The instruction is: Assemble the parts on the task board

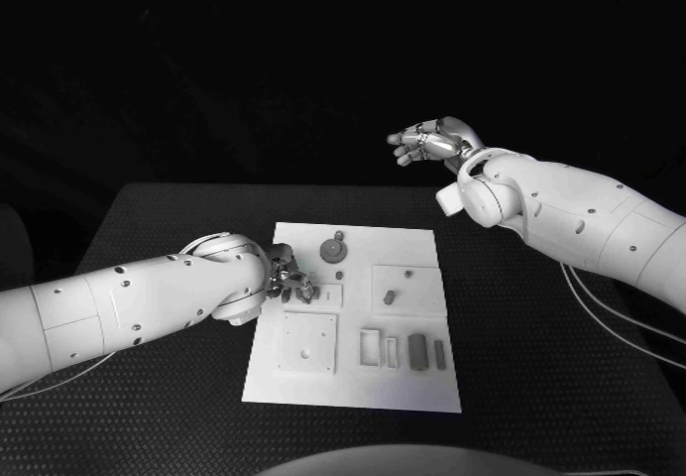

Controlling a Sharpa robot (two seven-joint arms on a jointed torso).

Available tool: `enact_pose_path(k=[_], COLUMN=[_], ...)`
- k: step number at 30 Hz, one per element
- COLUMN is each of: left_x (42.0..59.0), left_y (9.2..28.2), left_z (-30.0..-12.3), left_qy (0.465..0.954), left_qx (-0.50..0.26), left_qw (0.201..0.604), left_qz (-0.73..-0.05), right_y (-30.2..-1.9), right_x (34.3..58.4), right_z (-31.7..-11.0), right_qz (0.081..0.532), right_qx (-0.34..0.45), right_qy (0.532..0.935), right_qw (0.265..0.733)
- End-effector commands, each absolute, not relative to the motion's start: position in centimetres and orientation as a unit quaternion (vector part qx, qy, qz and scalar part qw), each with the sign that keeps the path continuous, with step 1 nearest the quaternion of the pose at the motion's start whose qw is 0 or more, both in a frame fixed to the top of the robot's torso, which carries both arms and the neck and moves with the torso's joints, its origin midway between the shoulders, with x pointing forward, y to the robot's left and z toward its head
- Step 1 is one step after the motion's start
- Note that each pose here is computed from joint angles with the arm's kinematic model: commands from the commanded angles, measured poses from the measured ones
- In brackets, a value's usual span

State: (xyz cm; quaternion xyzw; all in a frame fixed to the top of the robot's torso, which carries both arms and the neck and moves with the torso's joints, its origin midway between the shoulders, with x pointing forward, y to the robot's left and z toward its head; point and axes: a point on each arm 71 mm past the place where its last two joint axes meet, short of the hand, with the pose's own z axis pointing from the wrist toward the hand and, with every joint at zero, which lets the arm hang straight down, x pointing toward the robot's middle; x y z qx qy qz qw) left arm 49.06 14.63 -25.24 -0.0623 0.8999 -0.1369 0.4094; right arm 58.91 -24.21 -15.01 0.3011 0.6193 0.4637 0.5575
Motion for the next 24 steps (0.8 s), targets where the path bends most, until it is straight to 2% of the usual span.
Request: enact_pose_path(k=[1, 24], left_x=[48.9, 49.6], left_y=[14.9, 16.5], left_z=[-25.8, -25.6], left_qy=[0.905, 0.895], left_qx=[-0.048, -0.063], left_qw=[0.404, 0.428], left_qz=[-0.122, -0.106], right_y=[-24.0, -24.0], right_x=[58.9, 58.9], right_z=[-15.0, -15.0], right_qz=[0.469, 0.47], right_qx=[0.297, 0.297], right_qy=[0.621, 0.621], right_qw=[0.553, 0.553])
